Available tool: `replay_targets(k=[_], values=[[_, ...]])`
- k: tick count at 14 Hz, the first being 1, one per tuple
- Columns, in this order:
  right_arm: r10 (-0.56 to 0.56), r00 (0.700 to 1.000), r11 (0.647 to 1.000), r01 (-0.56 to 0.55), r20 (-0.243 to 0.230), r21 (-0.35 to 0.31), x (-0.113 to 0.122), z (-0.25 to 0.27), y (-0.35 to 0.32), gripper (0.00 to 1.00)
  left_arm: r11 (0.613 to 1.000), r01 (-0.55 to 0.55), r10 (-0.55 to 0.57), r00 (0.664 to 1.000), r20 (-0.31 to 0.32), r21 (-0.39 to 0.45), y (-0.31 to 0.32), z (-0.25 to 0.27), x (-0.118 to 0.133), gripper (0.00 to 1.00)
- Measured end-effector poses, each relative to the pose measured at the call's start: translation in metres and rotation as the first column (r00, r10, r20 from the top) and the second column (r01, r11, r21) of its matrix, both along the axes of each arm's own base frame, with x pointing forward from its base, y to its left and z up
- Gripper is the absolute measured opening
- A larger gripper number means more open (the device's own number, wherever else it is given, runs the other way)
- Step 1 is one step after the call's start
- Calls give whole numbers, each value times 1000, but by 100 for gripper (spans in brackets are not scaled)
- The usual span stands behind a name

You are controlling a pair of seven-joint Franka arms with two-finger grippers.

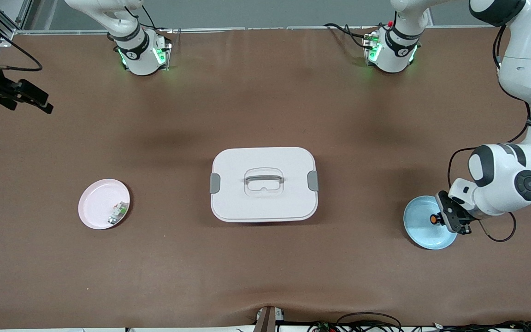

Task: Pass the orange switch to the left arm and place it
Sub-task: 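Lower the switch onto the blue plate with the left gripper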

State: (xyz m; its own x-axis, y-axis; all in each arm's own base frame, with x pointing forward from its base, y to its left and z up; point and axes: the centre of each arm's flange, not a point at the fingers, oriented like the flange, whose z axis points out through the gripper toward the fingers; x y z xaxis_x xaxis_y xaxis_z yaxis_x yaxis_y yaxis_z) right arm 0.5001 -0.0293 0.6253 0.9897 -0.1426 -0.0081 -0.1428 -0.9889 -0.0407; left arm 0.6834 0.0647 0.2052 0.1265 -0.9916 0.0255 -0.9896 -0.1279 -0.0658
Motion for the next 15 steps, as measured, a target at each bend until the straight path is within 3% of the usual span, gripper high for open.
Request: replay_targets(k=[3,4,10,13,15], values=[[-9,1000,1000,9,-25,-1,16,14,-10,100,1000,22,-22,1000,-4,5,-1,-5,0,35],[-7,999,1000,7,-37,-2,24,14,-11,100,1000,23,-23,1000,-4,5,-2,-5,0,40],[59,997,998,-59,-58,0,48,2,-12,100,998,-40,41,999,28,-38,5,11,8,99],[60,997,998,-60,-53,-1,48,5,-12,100,982,-163,166,986,25,-94,-9,47,14,100],[60,997,998,-60,-53,-1,48,5,-12,100,954,-282,284,959,4,-105,-20,80,15,100]])
